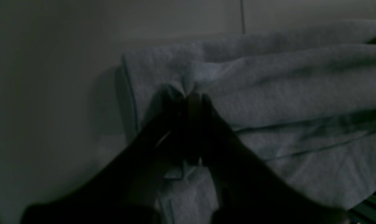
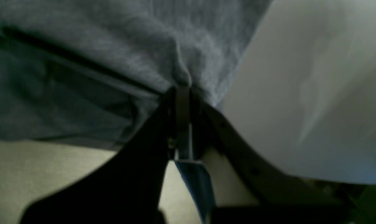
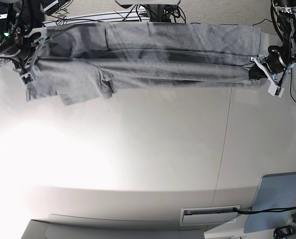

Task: Fold the T-shirt properly
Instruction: 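Lift and fold the gripped edge over onto the first fold, then lower the edge, release, and regrasp the collar end with the right gripper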

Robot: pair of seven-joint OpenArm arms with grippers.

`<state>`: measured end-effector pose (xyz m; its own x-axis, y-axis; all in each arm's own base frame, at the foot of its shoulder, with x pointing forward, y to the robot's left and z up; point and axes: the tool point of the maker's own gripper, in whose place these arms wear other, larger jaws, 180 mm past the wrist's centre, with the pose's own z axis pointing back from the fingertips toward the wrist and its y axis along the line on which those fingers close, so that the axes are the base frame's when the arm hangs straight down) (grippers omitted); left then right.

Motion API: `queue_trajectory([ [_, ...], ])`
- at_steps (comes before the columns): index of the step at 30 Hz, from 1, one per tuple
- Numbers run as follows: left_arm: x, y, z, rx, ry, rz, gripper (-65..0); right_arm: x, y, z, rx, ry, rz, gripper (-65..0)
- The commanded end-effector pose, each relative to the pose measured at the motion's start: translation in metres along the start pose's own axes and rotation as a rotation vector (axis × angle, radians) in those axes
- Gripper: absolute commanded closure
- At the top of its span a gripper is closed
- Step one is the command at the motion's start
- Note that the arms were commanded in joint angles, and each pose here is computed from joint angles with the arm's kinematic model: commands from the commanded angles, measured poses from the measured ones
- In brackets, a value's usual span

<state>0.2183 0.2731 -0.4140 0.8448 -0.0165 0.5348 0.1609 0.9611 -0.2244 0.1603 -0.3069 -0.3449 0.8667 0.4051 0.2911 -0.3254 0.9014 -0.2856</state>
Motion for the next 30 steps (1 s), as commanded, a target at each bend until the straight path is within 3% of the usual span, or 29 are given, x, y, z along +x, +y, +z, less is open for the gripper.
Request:
queue_trajectory([
  [1, 0.01, 0.008, 0.008, 0.023, -0.012, -0.023, 0.0, 0.003, -0.013, 0.006, -0.047, -0.003, 0.018, 0.0],
  [9, 0.004, 0.006, 0.009, 0.022, 0.034, -0.036, 0.0, 0.001, -0.019, 0.006, -0.083, 0.004, 0.011, 0.0],
  [17, 0.029, -0.008, 0.022, 0.038, 0.0, -0.105, 0.0, 0.0, -0.022, 0.006, -0.101, 0.012, 0.01, 0.0],
  [22, 0.028, -0.018, 0.031, 0.044, 0.065, -0.167, 0.0, 0.0, -0.022, 0.006, -0.102, 0.012, 0.01, 0.0],
  [30, 0.005, -0.014, 0.034, 0.065, 0.163, -0.176, 0.0, -0.005, -0.028, 0.006, -0.13, 0.033, 0.008, 0.0],
])
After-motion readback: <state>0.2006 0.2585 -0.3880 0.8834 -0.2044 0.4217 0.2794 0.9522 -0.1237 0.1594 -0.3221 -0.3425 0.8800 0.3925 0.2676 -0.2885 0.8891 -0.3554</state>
